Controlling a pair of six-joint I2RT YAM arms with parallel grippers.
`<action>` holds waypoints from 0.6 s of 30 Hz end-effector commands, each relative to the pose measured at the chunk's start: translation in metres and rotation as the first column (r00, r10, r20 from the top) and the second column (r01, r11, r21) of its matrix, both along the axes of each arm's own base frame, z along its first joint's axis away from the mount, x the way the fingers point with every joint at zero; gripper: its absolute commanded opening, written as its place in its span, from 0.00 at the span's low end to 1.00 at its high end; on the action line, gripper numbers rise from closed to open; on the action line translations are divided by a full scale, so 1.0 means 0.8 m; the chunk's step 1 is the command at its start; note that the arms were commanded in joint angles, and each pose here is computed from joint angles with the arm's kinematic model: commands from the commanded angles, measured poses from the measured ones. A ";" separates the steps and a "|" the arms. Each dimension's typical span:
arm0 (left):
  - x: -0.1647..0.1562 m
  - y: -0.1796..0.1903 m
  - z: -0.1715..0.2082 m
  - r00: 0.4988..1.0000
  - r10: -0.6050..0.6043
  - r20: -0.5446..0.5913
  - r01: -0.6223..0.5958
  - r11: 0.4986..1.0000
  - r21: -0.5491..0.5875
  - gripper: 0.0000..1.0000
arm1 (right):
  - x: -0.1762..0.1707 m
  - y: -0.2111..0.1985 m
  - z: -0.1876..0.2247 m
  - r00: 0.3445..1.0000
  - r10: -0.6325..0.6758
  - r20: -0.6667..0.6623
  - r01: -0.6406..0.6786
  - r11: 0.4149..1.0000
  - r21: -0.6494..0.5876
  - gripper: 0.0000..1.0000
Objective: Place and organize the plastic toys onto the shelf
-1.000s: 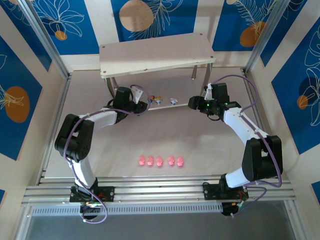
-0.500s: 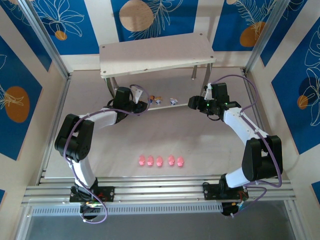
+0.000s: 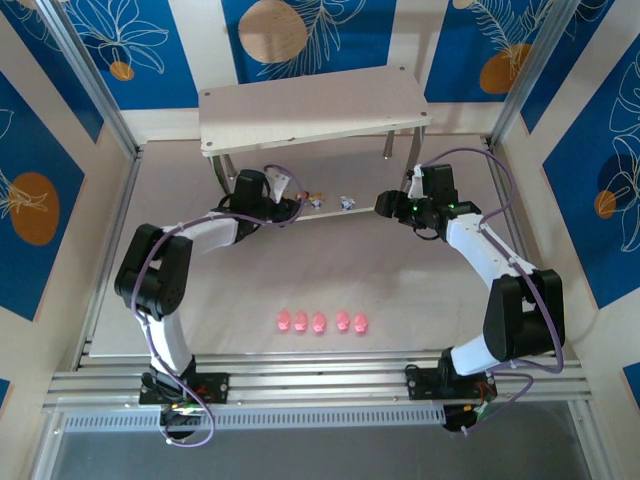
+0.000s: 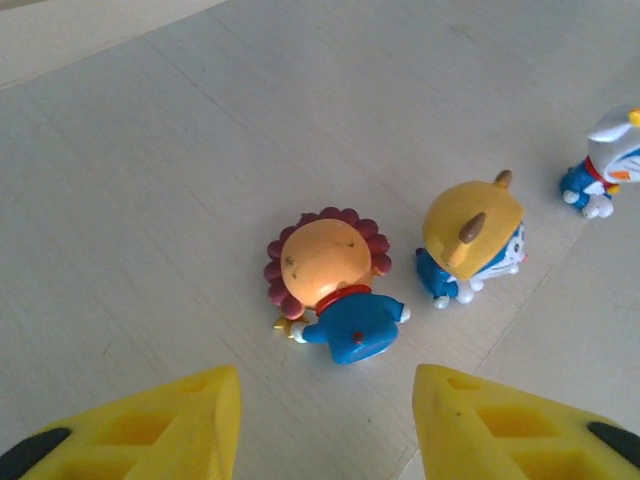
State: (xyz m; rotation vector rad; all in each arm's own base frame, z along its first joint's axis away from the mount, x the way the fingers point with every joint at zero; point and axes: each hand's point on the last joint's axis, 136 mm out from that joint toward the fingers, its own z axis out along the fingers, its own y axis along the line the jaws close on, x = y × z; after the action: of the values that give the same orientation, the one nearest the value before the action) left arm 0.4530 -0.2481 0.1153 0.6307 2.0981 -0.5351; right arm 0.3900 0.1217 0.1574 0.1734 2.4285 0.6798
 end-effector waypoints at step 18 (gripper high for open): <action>0.015 -0.028 -0.007 0.999 -0.047 -0.014 0.047 0.998 0.045 0.50 | 0.005 -0.001 0.004 1.000 -0.008 0.008 0.008 1.000 0.016 0.68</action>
State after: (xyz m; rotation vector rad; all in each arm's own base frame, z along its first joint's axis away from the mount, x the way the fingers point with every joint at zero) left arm 0.4620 -0.2653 0.1096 0.6721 2.1175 -0.5402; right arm 0.3904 0.1211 0.1559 0.1767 2.4319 0.6789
